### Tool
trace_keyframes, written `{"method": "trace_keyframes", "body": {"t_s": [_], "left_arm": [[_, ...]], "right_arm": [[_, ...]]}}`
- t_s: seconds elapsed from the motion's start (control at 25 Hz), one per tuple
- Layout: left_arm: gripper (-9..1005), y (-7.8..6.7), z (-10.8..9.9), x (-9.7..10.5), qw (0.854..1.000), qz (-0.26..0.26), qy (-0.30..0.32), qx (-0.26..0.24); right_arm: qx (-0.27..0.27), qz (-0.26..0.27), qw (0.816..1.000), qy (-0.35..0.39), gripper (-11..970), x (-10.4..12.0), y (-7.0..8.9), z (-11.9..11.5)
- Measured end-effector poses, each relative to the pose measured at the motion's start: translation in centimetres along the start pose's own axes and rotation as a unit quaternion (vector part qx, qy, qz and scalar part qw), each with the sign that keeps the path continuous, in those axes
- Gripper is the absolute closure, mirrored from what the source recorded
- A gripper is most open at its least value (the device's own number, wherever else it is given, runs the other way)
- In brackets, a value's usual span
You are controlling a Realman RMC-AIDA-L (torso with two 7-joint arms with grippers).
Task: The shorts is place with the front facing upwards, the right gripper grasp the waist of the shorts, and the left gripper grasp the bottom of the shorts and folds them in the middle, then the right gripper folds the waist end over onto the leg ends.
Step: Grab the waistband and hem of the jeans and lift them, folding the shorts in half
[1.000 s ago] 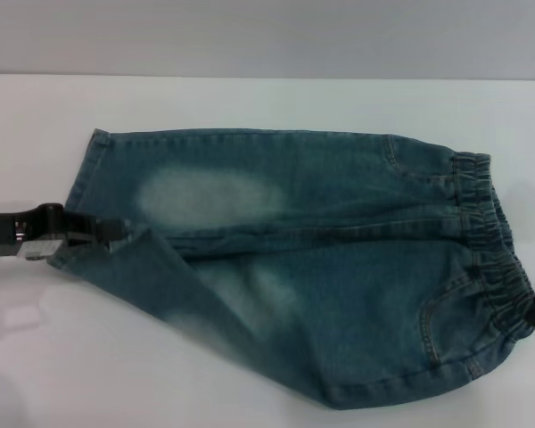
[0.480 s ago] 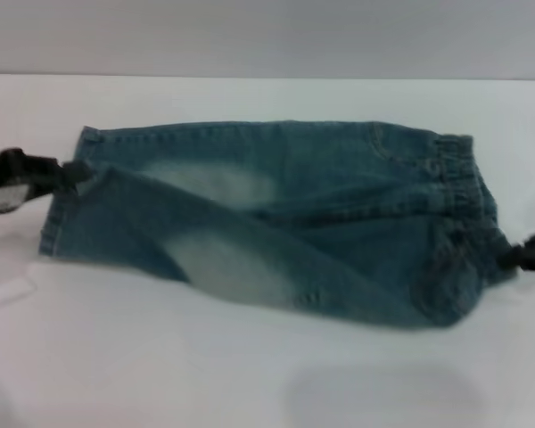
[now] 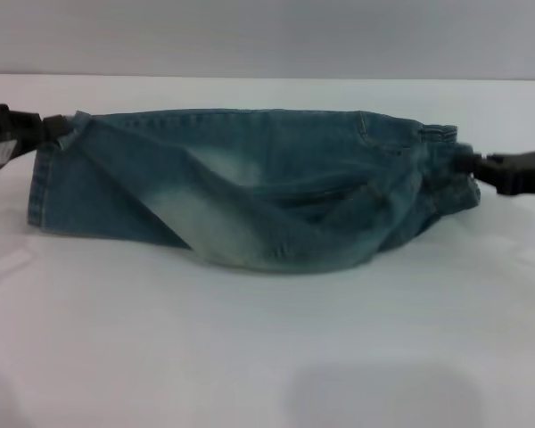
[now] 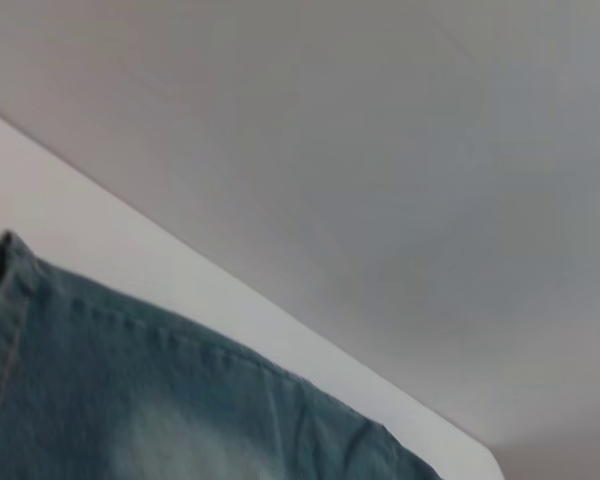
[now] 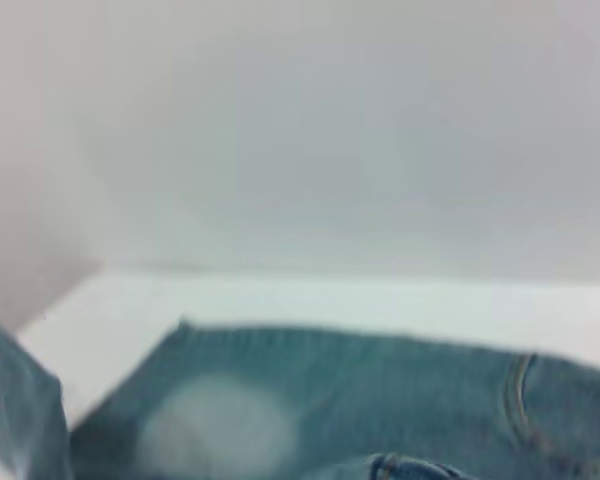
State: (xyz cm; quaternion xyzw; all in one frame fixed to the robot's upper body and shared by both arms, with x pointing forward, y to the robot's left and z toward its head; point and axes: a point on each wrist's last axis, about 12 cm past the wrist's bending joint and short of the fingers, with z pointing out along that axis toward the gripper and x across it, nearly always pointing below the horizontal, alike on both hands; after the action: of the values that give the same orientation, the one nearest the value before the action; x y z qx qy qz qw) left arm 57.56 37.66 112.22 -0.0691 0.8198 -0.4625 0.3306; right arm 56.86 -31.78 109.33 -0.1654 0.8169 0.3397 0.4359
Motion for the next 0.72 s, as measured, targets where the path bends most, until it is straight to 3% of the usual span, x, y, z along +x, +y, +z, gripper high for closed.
{"method": "trace_keyframes", "body": {"t_s": [0.28, 0.72], "left_arm": [[867, 0.4, 0.3, -0.6, 0.999, -0.002, -0.042, -0.016], [862, 1.3, 1.3, -0.5, 0.995, 0.023, -0.086, -0.049]], "right_arm": [[0.050, 0.016, 0.996, -0.066, 960, 0.3, -0.9, 1.7], [0.119, 0.011, 0.991, -0.062, 959, -0.1, -1.7, 4.7]]}}
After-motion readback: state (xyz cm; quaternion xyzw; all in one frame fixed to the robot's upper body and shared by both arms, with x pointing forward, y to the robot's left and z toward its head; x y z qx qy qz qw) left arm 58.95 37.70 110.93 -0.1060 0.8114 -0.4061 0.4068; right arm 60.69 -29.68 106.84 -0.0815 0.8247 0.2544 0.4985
